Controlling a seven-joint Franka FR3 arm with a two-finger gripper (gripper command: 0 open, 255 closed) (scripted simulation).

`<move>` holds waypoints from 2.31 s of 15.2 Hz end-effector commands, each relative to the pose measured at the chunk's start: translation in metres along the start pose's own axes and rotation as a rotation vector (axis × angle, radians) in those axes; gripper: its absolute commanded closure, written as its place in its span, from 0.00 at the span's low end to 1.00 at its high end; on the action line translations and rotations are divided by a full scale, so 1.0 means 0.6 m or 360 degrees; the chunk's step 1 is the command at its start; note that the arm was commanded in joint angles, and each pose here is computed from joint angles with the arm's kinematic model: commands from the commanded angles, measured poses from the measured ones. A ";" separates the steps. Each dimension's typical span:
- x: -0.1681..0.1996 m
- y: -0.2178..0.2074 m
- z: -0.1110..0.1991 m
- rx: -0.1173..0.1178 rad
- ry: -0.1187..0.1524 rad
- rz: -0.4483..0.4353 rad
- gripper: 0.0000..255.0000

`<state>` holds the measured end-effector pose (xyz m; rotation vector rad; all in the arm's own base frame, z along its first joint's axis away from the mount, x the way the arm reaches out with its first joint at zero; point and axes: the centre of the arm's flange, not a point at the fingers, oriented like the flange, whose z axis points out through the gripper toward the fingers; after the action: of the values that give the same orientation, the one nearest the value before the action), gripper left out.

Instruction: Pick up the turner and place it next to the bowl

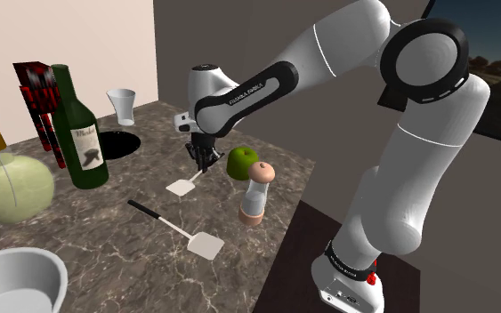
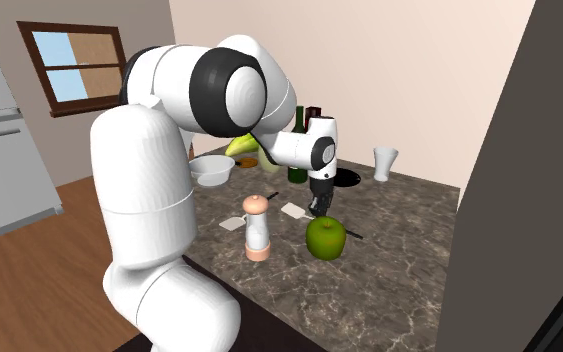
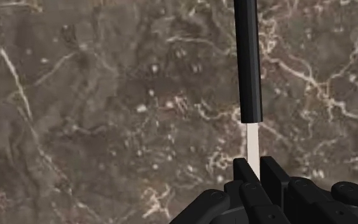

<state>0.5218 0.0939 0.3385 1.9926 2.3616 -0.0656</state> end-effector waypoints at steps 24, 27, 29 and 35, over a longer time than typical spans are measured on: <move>-0.011 0.000 -0.158 0.0000 0.0000 0.0000 1.00; -0.012 0.000 -0.184 0.0000 0.0000 0.0000 1.00; -0.013 0.000 -0.202 0.0000 0.0000 0.0000 1.00; -0.017 0.000 -0.254 0.0000 0.0000 0.0000 1.00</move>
<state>0.5201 0.0934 0.4862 1.9924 2.3613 -0.0648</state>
